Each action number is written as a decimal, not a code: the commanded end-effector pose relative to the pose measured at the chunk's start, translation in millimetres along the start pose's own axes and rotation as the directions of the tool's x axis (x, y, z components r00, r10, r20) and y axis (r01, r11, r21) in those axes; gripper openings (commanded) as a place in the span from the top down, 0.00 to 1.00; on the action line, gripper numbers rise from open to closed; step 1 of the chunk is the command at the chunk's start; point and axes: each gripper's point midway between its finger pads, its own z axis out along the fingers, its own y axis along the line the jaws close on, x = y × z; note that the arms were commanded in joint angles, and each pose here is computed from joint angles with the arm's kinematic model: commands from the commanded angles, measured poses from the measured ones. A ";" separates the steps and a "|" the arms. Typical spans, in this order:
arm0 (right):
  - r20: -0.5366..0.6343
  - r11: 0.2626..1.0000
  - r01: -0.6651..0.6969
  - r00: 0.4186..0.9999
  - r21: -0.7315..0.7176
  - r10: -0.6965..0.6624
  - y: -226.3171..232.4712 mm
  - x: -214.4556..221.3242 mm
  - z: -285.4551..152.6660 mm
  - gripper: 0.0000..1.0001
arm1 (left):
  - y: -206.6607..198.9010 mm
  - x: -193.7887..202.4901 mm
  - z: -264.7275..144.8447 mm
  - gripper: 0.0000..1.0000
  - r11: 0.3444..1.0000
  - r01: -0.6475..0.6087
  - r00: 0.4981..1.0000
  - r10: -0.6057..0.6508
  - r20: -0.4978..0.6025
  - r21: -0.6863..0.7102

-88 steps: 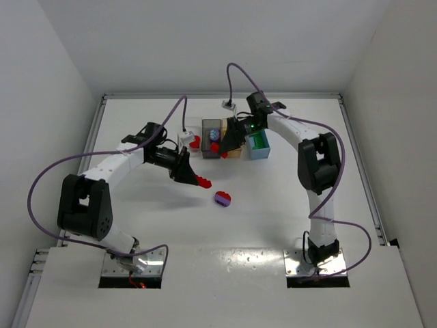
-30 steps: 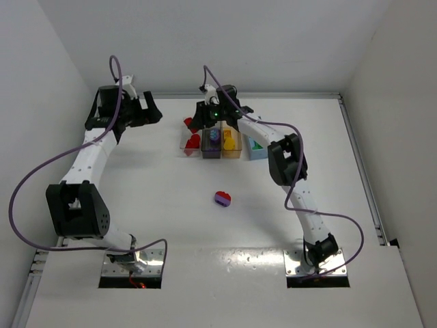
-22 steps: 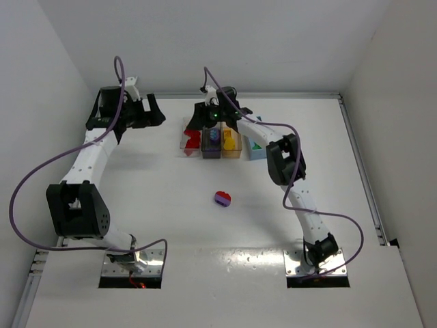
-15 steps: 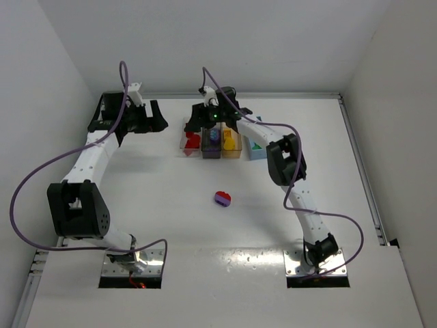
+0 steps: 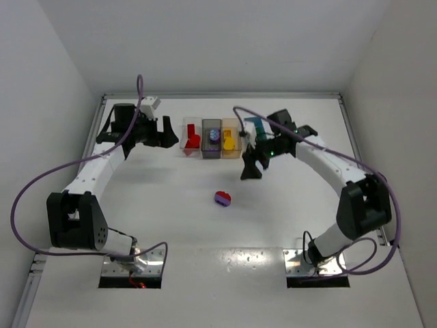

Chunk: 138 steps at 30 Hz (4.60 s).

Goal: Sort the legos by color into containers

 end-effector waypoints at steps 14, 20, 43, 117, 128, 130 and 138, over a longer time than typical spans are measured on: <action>-0.087 0.942 -0.235 0.961 0.238 0.262 18.7 98.1 69.4 0.20 | -25.4 9.9 -5.9 0.00 0.999 0.002 0.998 0.000 0.058 -0.046; -0.125 0.944 -0.202 0.963 0.259 0.241 20.1 92.1 93.3 0.20 | -24.0 19.7 -3.9 0.00 0.999 0.019 0.999 -0.017 0.038 -0.047; -0.212 0.968 -0.215 0.947 0.130 0.239 49.3 94.0 133.3 0.20 | -19.8 28.7 1.5 0.00 0.999 0.010 1.000 -0.009 0.011 -0.052; 0.103 0.918 0.170 0.970 0.357 -0.219 46.8 -58.1 56.4 0.85 | -163.1 61.1 -1.7 0.21 0.641 0.221 0.961 -0.013 -0.277 0.735; 0.156 0.935 0.186 0.958 0.301 -0.241 64.2 -73.5 54.1 0.85 | -161.5 59.9 1.8 0.21 0.648 0.211 0.963 -0.009 -0.269 0.732; 0.157 0.939 0.188 0.958 0.289 -0.240 67.2 -70.6 53.8 0.85 | -160.5 61.8 3.9 0.21 0.648 0.219 0.961 -0.012 -0.278 0.729; 0.174 0.936 0.193 0.952 0.295 -0.251 69.4 -72.2 49.5 0.85 | -160.1 60.5 5.9 0.21 0.648 0.219 0.961 -0.012 -0.278 0.729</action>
